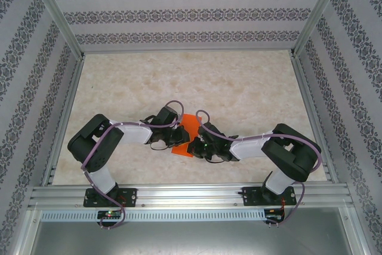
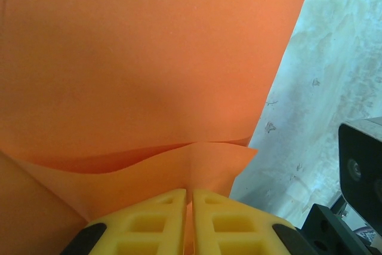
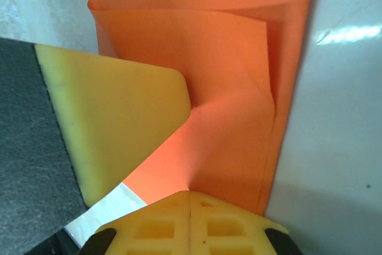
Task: Fold a paper plane with a square sheet of paper (pick it up from the middle)
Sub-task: Fold the triangle a second time at the center of the table.
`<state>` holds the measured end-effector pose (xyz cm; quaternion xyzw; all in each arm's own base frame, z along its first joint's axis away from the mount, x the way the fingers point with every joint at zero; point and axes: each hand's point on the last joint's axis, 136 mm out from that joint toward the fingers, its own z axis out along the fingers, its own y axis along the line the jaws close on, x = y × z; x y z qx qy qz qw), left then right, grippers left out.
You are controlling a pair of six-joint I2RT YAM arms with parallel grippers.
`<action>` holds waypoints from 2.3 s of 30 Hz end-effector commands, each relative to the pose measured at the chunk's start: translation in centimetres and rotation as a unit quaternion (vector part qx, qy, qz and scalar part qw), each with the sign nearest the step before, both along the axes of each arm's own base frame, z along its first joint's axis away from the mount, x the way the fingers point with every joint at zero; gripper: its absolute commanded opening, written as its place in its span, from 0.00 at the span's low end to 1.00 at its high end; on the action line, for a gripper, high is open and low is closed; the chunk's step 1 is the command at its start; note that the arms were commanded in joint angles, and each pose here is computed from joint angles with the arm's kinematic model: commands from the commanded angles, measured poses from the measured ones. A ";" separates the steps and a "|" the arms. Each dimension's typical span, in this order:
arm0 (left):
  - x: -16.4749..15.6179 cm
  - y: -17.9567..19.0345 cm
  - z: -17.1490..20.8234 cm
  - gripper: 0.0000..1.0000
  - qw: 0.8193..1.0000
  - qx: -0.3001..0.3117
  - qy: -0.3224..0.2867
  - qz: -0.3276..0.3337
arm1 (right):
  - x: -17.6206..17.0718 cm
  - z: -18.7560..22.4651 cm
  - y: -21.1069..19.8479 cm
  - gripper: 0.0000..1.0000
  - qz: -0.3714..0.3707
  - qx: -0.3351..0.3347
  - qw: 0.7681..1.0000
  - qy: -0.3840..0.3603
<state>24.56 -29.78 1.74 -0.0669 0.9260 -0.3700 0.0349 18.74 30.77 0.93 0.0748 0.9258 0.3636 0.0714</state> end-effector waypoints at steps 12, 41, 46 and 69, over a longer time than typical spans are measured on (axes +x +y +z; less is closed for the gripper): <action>3.4 3.6 -0.8 0.16 0.997 0.046 -0.055 0.042 | -4.0 -5.5 -4.9 0.00 0.002 -0.122 0.989 0.077; 6.4 5.5 5.3 0.22 0.995 -0.016 -0.087 0.051 | -3.5 -4.7 -3.8 0.01 0.011 -0.112 0.991 0.068; 4.1 3.4 6.8 0.22 0.995 -0.041 -0.093 0.011 | -3.4 -4.6 -3.8 0.01 0.010 -0.112 0.991 0.066; 0.3 3.2 -2.7 0.18 0.999 0.040 -0.011 -0.035 | -1.3 0.1 -0.5 0.04 0.020 -0.051 0.998 0.016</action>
